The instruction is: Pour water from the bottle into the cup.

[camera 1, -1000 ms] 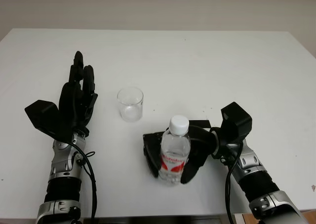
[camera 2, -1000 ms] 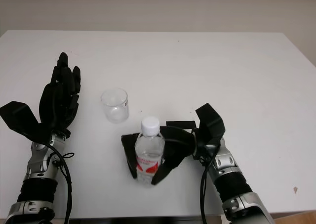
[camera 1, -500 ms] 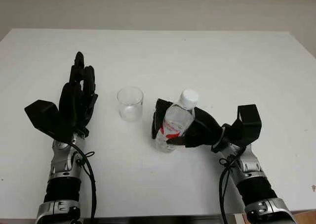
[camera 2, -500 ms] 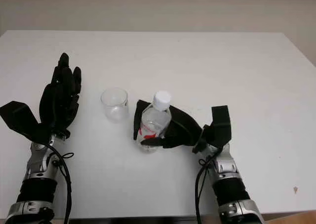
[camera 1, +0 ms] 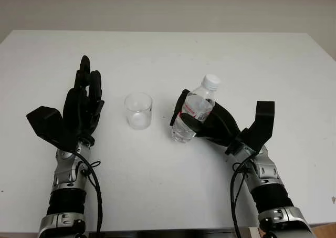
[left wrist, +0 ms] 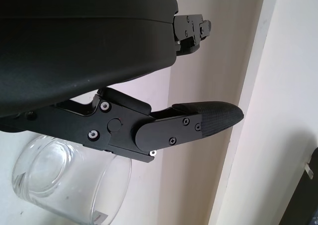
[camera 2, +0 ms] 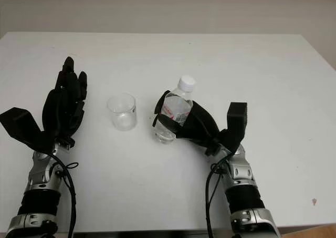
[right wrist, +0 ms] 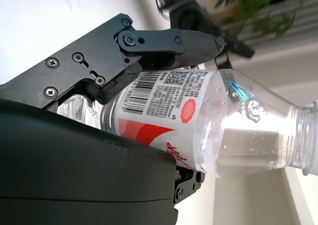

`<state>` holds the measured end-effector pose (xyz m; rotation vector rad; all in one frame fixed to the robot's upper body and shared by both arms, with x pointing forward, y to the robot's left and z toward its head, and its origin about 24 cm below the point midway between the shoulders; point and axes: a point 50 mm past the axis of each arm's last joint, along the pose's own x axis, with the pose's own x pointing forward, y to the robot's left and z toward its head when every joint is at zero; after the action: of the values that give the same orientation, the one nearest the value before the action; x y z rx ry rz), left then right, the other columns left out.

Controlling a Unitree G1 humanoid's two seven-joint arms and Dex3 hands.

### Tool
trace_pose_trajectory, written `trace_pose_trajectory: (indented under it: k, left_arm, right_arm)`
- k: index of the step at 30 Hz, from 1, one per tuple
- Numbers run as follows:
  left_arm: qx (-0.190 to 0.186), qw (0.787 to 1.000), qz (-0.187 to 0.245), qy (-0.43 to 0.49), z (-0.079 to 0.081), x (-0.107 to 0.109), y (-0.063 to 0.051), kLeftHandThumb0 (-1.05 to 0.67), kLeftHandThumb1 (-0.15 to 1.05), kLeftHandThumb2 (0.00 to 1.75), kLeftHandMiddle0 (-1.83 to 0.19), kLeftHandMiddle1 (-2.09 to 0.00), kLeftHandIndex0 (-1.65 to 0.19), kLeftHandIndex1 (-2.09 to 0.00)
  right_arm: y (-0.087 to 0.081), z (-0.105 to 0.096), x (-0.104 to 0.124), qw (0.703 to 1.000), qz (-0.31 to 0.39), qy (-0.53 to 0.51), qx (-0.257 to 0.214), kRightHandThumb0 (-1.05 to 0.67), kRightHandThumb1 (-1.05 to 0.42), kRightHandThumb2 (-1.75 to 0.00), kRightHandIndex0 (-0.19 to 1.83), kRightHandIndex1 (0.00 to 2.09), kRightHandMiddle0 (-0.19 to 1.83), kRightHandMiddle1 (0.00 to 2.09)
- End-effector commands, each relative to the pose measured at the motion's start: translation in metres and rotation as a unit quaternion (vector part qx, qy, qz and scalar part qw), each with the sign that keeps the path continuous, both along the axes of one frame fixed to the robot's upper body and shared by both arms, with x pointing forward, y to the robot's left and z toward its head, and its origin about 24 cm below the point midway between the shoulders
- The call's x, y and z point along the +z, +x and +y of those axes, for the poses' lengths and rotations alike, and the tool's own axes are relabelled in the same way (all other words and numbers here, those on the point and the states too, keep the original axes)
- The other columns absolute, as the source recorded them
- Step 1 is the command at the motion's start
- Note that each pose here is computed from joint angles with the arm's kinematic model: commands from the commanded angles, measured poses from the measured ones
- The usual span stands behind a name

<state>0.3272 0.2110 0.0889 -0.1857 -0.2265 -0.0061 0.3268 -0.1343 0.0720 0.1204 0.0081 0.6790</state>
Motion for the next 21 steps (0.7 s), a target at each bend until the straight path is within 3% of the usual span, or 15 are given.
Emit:
trace_pose_trajectory:
  k: [1,9,15,21]
  left_arm:
    - [0.002,1.0,-0.002,-0.002,0.001,-0.001,-0.002,-0.7,1.05,0.55,0.08,-0.05,0.11,-0.05]
    - [0.001,1.0,0.001,-0.006,0.0,-0.002,-0.001,-0.68,1.05,0.56,0.09,-0.05,0.11,-0.05]
    - [0.001,1.0,0.0,-0.008,0.0,-0.004,-0.003,-0.68,1.05,0.56,0.09,-0.05,0.11,-0.05]
    - [0.001,1.0,0.002,-0.01,-0.001,-0.005,-0.004,-0.69,1.05,0.56,0.09,-0.05,0.11,-0.05]
  right_arm:
    - [0.008,0.005,0.019,0.999,-0.032,-0.007,-0.013,-0.2,-0.79,-0.85,1.83,2.09,1.83,2.09]
    - [0.029,0.008,0.035,0.994,-0.043,-0.057,-0.088,-0.14,-0.82,-0.93,1.83,2.09,1.83,2.09]
    - [0.042,0.008,0.044,0.988,-0.07,-0.08,-0.108,-0.09,-0.68,-1.15,1.83,2.09,1.83,2.09]
    - [0.054,0.009,0.051,0.975,-0.104,-0.13,-0.144,-0.12,-0.59,-1.13,1.83,2.09,1.83,2.09]
